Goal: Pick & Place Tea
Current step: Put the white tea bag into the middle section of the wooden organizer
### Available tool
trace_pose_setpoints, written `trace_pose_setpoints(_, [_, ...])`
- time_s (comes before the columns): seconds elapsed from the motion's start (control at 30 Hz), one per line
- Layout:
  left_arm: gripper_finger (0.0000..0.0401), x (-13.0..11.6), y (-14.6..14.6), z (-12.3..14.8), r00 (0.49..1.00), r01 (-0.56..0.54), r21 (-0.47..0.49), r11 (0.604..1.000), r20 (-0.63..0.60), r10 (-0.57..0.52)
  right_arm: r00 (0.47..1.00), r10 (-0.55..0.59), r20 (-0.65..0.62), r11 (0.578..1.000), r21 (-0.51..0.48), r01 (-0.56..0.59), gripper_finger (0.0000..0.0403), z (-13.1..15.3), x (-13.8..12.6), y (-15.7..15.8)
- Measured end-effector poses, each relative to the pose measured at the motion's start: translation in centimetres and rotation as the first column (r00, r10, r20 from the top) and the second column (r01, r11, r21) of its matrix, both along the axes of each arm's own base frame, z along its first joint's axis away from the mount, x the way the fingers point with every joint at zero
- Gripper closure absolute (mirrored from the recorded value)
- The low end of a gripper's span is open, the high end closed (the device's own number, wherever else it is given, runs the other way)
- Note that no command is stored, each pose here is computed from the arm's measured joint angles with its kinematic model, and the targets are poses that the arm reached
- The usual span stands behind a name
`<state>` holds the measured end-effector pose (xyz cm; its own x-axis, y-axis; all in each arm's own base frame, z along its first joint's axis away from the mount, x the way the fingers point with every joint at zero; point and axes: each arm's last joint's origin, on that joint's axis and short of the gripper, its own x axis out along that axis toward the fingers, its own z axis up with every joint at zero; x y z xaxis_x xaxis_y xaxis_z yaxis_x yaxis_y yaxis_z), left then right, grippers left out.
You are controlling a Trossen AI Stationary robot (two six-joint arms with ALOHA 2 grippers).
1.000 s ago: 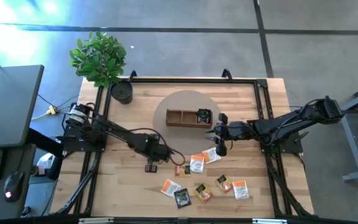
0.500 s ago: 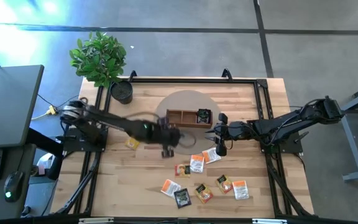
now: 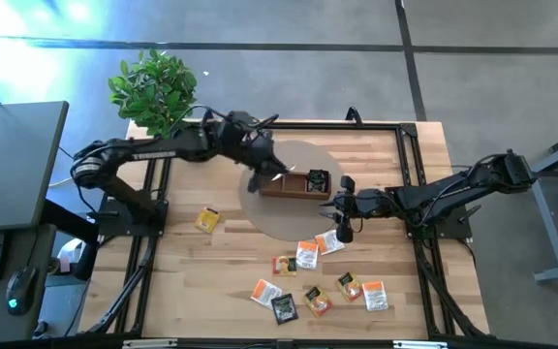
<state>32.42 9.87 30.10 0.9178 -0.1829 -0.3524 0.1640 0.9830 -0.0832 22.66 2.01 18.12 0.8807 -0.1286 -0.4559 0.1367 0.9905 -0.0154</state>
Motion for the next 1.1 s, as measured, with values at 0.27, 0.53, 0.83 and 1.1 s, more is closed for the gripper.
trace_pose_setpoints(0.27, [0.0401,2.9,1.4,-6.1,0.999,-0.048,-0.050,0.998,-0.019,0.047,1.000,0.000,0.000,1.000,-0.001,0.000,0.0284,0.0,0.0,0.0])
trace_pose_setpoints(0.53, [0.0401,4.0,2.3,-8.3,0.954,-0.287,-0.035,0.957,-0.096,0.283,1.000,0.001,0.000,1.000,0.000,-0.001,0.0284,0.0,0.0,0.0])
trace_pose_setpoints(0.83, [0.0401,4.7,-0.4,-8.4,0.924,-0.370,-0.036,0.928,-0.121,0.363,1.000,0.000,0.000,1.000,-0.001,0.000,0.0284,0.0,0.0,0.0])
trace_pose_setpoints(1.1, [0.0401,5.3,-2.0,-9.1,0.770,-0.632,-0.006,0.775,-0.116,0.627,1.000,0.001,0.000,1.000,0.000,-0.001,0.0284,0.0,0.0,0.0])
